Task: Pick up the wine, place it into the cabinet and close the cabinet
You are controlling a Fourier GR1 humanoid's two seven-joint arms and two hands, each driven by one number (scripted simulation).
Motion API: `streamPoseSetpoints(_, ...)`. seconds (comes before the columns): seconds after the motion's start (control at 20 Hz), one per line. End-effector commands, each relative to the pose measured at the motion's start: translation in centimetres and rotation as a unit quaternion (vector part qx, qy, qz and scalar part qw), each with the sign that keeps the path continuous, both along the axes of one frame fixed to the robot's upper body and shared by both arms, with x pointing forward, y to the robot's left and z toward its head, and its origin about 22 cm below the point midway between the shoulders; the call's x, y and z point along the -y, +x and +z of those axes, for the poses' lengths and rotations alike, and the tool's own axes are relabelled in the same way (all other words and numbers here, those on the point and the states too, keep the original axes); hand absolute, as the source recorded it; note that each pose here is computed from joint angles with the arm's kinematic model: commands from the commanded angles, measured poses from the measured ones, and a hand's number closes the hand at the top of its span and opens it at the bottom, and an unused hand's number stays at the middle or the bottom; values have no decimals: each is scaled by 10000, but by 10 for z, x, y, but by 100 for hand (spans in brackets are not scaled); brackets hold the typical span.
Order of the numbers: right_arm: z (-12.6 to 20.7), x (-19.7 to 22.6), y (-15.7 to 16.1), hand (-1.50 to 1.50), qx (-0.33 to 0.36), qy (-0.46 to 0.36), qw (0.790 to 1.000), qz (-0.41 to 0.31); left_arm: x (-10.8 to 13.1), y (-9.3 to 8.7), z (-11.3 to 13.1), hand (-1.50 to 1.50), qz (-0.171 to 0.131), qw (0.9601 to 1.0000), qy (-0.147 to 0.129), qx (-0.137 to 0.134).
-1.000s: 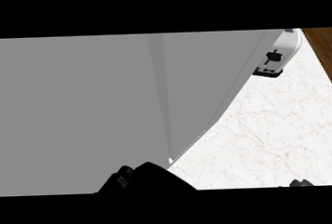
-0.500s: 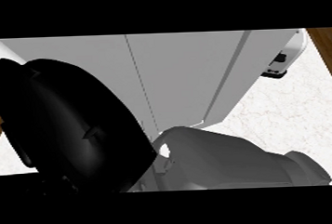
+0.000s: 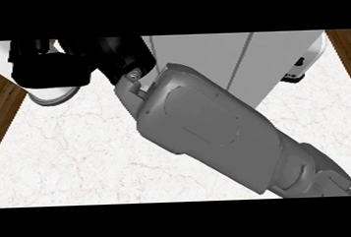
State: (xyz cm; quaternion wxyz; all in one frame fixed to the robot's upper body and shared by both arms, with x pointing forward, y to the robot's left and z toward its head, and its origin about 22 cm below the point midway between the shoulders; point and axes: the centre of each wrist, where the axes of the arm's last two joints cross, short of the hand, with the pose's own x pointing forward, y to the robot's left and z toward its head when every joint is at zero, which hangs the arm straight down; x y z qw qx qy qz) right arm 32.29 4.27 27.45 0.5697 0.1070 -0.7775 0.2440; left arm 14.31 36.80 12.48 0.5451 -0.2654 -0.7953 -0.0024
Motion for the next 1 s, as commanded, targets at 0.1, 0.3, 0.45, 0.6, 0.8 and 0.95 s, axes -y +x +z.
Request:
streamPoseSetpoints(0.1, -29, 27, 59, 150, -163, -148, 9978, -622, -2, 1, 11, 150, 0, 9999, 56, 130)
streamPoseSetpoints(0.3, -52, 47, 73, 150, -100, -409, 9959, -805, -2, 7, 10, 150, 126, 9997, 73, 197)
streamPoseSetpoints(0.45, -57, 65, 82, 150, 3, -444, 9947, -928, -3, 3, 5, 150, 108, 9998, -49, 129)
streamPoseSetpoints(0.6, -59, 70, 83, 150, 35, -530, 9944, -912, -5, 6, 5, 150, 160, 9998, -65, 37)
streamPoseSetpoints(0.8, -73, 81, 87, 150, 137, -616, 9927, -1027, -1, 10, 15, 150, 130, 9998, 36, 149)
streamPoseSetpoints(0.95, -79, 79, 87, 150, 210, -551, 9933, -993, -2, 12, 17, 150, 128, 9998, 53, 170)
